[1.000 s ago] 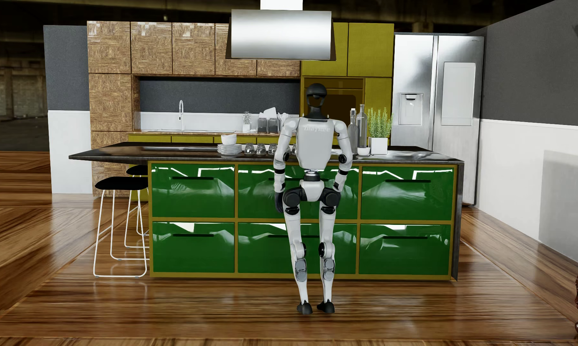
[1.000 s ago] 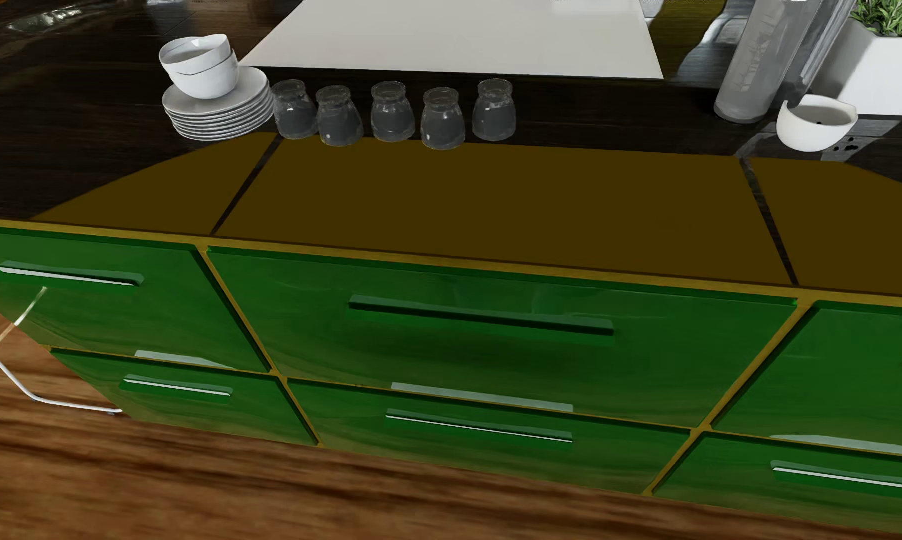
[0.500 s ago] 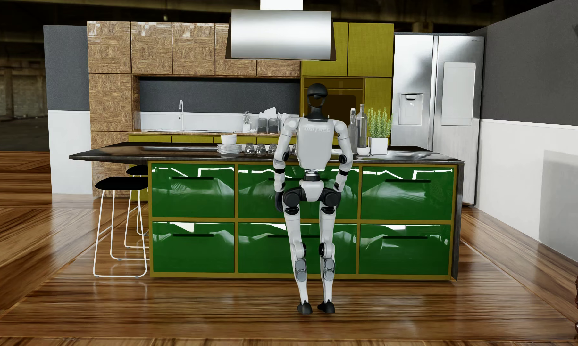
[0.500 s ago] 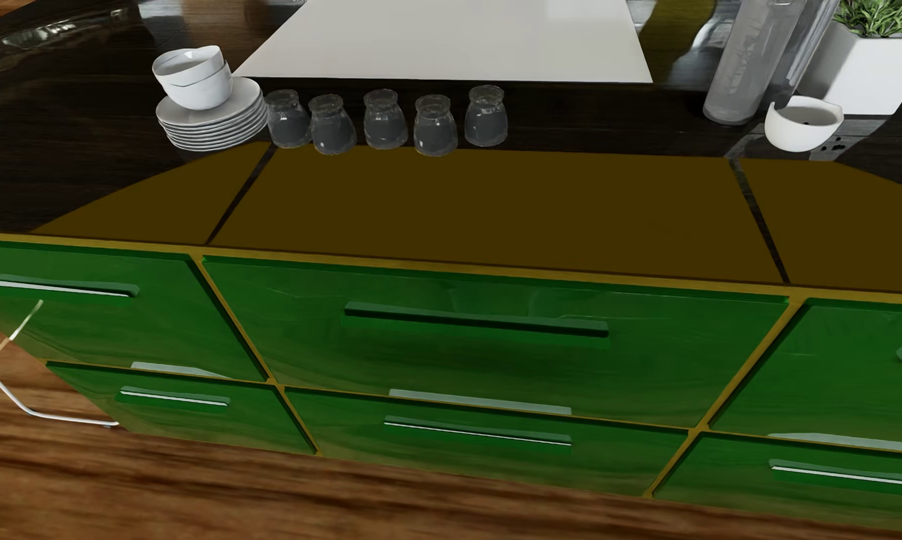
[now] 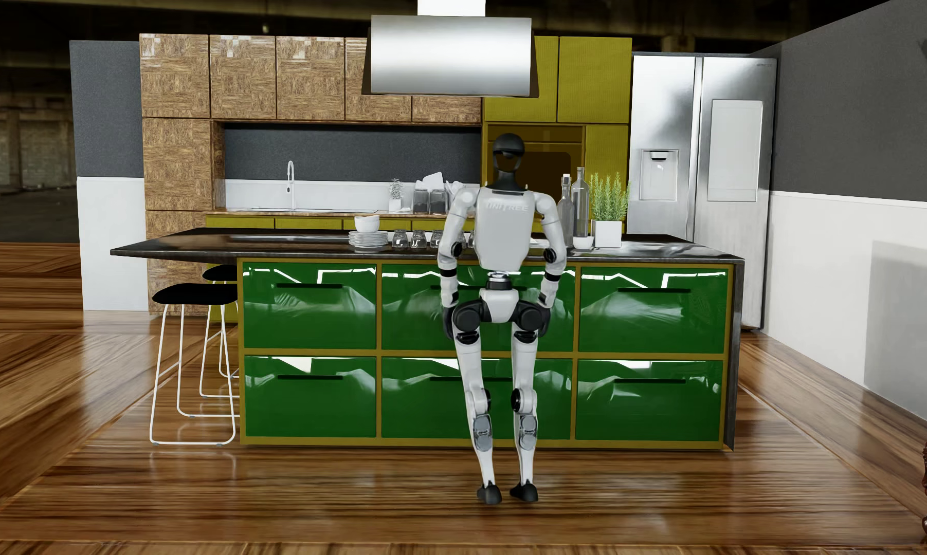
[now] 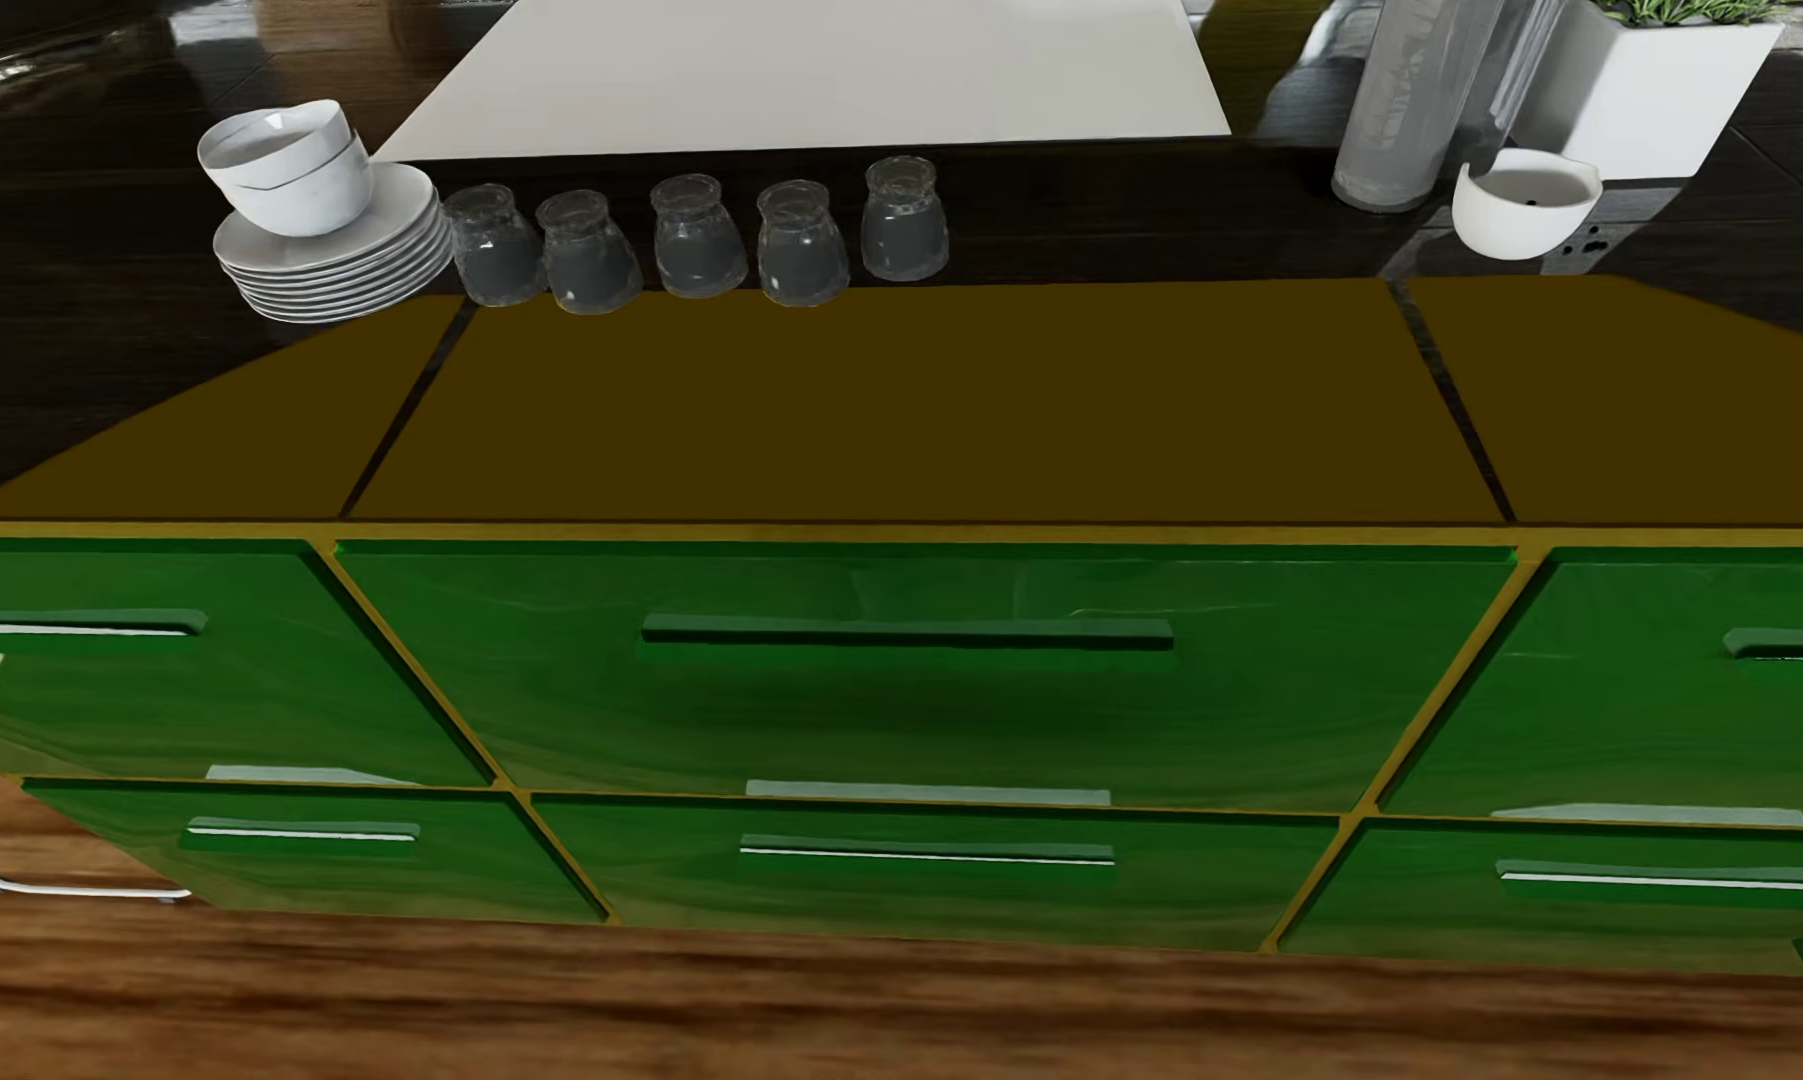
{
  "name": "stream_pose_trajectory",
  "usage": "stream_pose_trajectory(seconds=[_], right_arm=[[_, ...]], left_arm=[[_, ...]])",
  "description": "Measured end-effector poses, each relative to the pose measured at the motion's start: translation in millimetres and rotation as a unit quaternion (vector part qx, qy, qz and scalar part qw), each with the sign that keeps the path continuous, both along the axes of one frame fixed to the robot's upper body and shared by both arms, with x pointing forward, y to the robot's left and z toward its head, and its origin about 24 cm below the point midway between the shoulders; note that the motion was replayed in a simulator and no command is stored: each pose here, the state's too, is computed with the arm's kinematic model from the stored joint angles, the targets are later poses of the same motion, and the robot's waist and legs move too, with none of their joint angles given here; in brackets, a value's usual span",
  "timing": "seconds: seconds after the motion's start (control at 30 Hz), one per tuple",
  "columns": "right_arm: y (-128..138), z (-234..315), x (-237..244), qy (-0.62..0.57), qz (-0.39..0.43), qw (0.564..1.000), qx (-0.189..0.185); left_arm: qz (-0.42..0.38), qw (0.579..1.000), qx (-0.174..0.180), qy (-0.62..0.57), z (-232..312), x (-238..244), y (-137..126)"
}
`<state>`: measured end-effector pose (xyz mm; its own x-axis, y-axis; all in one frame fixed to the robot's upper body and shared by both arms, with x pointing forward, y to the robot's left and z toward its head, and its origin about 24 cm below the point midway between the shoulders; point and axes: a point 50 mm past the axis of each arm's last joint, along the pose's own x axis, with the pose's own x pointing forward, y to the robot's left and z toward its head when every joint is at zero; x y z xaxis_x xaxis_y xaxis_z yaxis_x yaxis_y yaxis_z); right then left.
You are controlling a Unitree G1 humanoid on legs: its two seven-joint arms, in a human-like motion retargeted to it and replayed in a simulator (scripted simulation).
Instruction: Walk to the corner
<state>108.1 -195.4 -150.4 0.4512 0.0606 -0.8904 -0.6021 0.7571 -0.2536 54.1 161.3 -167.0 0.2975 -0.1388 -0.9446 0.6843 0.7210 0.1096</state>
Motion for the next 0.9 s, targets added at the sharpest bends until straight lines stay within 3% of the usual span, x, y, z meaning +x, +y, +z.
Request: stream_pose_trajectory(seconds=[0.43, 0.9], right_arm=[[-14.4, 6.2, 17.8, -0.018, 0.003, 1.000, -0.023], [-14.2, 7.4, 19.9, -0.023, -0.001, 1.000, -0.020]], left_arm=[[-0.003, 1.000, -0.017, -0.013, 3.2, 2.2, -7.0], [-0.004, 0.999, -0.029, -0.013, 3.5, 1.0, -15.4]])
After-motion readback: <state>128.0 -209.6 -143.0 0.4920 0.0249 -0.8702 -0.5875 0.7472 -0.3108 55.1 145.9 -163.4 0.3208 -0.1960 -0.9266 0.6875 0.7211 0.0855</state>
